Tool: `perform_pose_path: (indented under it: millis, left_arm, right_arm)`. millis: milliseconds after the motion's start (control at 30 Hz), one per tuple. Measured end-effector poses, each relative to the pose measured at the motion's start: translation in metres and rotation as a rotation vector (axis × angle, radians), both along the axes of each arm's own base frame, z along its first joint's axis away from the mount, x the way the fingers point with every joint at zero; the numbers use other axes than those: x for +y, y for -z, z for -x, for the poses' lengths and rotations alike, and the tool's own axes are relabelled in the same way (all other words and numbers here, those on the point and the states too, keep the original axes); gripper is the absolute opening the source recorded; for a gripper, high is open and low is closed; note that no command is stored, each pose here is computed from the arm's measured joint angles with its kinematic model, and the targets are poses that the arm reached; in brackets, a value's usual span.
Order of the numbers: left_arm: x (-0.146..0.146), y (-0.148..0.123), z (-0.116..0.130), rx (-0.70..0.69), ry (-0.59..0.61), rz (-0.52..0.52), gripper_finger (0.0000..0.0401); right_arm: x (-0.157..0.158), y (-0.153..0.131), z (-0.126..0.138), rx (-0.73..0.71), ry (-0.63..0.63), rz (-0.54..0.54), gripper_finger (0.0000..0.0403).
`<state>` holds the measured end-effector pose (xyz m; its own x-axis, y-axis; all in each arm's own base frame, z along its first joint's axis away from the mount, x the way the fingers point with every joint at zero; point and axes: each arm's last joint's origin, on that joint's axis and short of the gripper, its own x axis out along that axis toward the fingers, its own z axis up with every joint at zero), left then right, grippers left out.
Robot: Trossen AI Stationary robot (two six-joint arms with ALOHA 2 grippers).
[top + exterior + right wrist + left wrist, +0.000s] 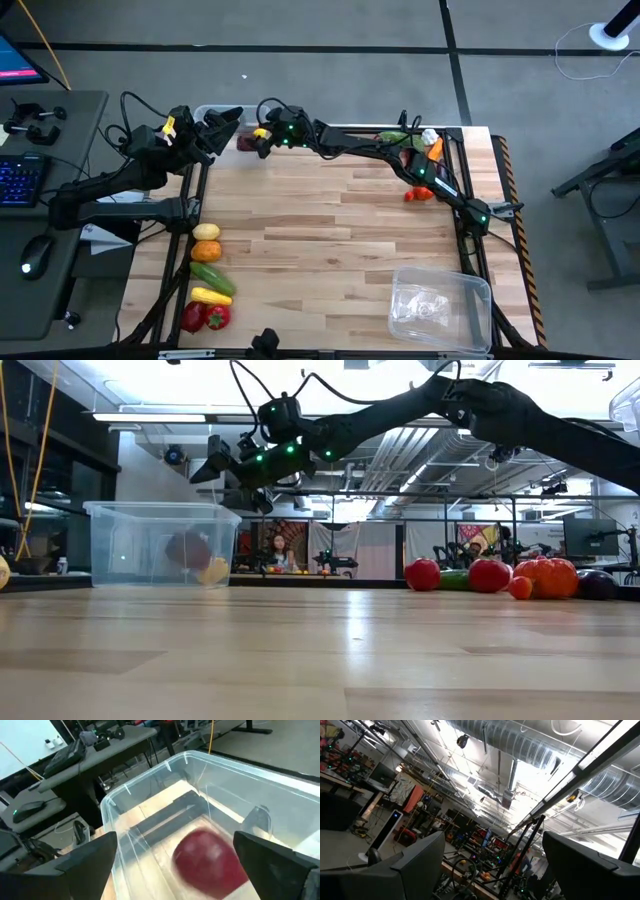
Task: Sort produce into baskets
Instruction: Put the bottom green cucumber into the bottom transparent bin
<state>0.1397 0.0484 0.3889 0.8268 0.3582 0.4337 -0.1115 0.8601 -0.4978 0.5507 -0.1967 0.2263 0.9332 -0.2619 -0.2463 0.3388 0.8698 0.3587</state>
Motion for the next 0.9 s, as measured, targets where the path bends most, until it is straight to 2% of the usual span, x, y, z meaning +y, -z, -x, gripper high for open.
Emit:
perform_pose_path:
  millis: [200,433,667,900]
  left_arm:
    - [0.000,0.000,0.000,0.000,0.000,0.000,0.0325]
    - [0.000,0.000,0.000,0.001,0.000,-0.001,0.0325]
    - [0.000,0.000,0.000,0.014,-0.012,-0.020,0.0325]
    - [0.001,0.001,0.000,0.030,-0.032,-0.038,0.0325]
  right_arm:
    - [-0.007,-0.009,0.005,-0.017,0.010,0.022,0.0392]
    - [-0.033,-0.054,0.031,-0.016,0.046,0.148,0.0392]
    - [-0.059,-0.100,0.077,0.101,0.096,0.181,0.0392]
    - [-0.068,-0.139,0.137,0.323,0.102,0.165,0.0392]
